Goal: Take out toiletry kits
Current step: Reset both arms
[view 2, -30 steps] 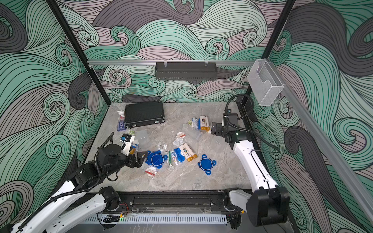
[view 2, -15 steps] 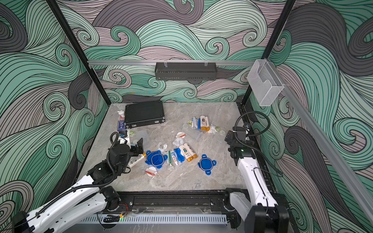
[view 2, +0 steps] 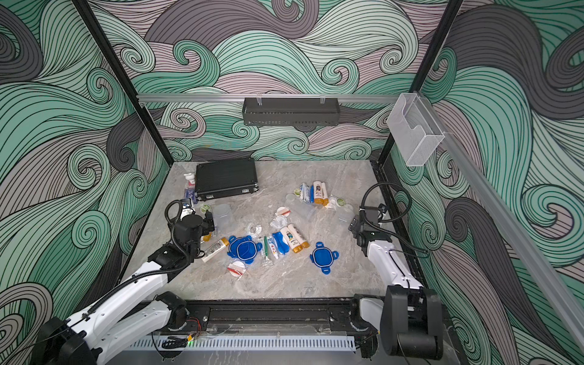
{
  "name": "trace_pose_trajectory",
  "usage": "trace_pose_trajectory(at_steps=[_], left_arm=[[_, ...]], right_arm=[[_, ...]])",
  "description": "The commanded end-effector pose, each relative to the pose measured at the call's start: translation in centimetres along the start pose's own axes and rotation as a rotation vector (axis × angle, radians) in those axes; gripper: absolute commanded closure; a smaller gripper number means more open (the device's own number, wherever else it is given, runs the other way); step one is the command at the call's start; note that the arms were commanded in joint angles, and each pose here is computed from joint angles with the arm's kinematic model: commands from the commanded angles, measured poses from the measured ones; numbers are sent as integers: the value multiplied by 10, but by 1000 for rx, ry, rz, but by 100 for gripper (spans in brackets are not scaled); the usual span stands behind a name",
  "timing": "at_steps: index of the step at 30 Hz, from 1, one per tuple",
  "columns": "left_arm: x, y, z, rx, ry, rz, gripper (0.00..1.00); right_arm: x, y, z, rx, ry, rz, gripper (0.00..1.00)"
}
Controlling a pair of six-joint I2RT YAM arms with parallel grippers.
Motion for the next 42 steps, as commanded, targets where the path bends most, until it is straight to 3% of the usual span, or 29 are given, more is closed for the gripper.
trace_pose_trajectory(at_steps=[1, 3, 7, 9, 12, 16, 19, 23, 25, 27, 29, 30, 33, 35, 42], left_arm=[[-18, 4, -5, 0, -45, -43, 1], [-25, 3, -6, -38, 2, -22, 1], [-47, 3, 11, -31, -11, 6, 2], [-58, -3, 23, -28, -49, 58, 1], [-67, -18, 21, -122, -101, 129, 1], [-76, -32, 30, -206, -96, 228, 1], [-88, -25, 33, -165, -158, 180, 1], [-96, -17, 35, -109, -40, 214, 1], [-115, -8, 47, -24, 4, 244, 1], [-126, -8, 45, -2, -18, 304, 1], [-128, -4, 46, 26, 36, 326, 1], [-128, -2, 46, 36, 93, 312, 1], [-128, -3, 45, 31, 38, 332, 1], [-126, -1, 46, 45, 80, 325, 1], [-127, -2, 46, 37, 74, 324, 1]], right_arm=[[-8, -4, -13, -18, -150, 17, 1], [-13, -5, -11, -57, -169, 9, 1], [-15, 8, -23, -75, -268, -69, 1], [-15, 15, -29, -70, -318, -112, 1], [-11, 23, -34, -52, -401, -180, 1], [-4, 35, -33, 21, -494, -239, 1], [-3, 57, -26, 120, -582, -303, 1], [-4, 75, -23, 212, -537, -330, 1], [-11, 86, -15, 267, -491, -370, 1], [-15, 94, -17, 272, -564, -390, 1], [-18, 97, -14, 310, -444, -374, 1], [-23, 102, -18, 315, -467, -382, 1], [-27, 102, -17, 319, -404, -398, 1], [-27, 103, -19, 312, -442, -410, 1], [-24, 103, -17, 316, -432, -416, 1]])
Point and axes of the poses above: each gripper's point midway between its finger pads, its own x axis back along the fingers, its own y axis along the line the jaws close on, z = x × y, the point moved 3 cm from there along x, back along the fingers, and after that the axes turned 2 degrees about -x, right-handed, at the moved point
